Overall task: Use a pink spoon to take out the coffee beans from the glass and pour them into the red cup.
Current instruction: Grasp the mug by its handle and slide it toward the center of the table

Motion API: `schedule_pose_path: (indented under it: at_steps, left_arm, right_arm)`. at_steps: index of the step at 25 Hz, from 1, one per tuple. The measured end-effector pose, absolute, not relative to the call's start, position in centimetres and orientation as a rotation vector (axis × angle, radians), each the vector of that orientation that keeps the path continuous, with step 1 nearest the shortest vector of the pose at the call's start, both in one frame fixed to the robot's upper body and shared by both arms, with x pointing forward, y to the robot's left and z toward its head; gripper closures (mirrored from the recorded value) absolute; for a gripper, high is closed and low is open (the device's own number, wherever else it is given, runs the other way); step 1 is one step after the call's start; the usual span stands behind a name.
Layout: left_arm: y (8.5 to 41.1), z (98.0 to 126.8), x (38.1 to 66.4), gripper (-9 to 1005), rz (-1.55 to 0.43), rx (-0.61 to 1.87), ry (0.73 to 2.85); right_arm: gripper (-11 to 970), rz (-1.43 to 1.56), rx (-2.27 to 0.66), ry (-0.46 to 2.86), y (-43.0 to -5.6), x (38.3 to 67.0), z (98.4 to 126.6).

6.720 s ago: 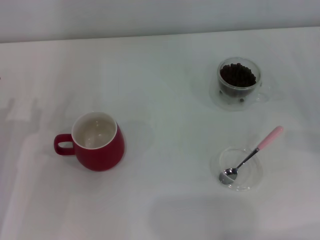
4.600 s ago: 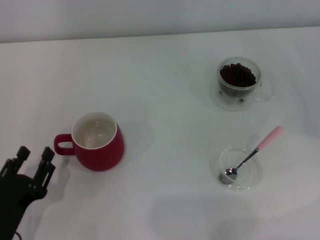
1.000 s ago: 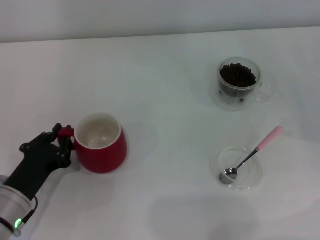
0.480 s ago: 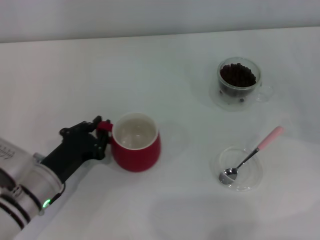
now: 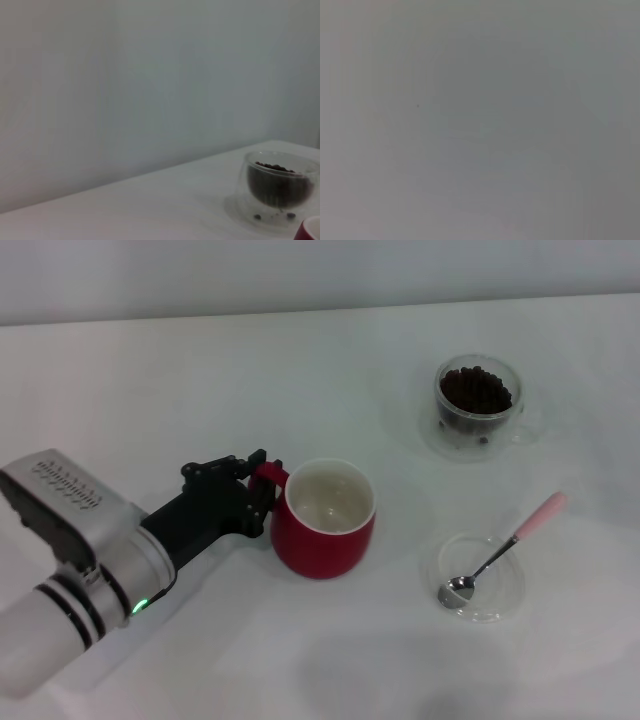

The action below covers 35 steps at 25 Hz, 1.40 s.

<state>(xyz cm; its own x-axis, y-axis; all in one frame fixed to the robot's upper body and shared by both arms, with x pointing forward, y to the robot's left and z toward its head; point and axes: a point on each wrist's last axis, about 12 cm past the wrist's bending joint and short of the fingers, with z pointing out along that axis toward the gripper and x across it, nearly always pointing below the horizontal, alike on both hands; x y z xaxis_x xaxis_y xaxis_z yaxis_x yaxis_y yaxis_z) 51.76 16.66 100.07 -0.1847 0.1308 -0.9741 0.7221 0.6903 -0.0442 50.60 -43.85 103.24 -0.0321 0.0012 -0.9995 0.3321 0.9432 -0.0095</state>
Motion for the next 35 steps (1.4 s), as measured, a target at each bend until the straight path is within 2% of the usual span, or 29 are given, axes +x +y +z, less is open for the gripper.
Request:
schedule_pose_path:
  at_steps: [21,29,35]
  left_arm:
    - [15.2,100.5,52.5,815,-0.631,0.718,1.715]
    - [15.2,100.6,52.4,523,-0.638,0.713,1.698]
    - [15.3,100.6,52.4,496,-0.635,0.713,1.705]
  right_arm:
    - [85,-0.269,0.256,1.583,-43.8,50.9,103.4]
    - [84,-0.273,0.259,1.581,-43.9,50.8,103.4]
    - [85,-0.273,0.263,1.583,-44.0,50.6,103.3]
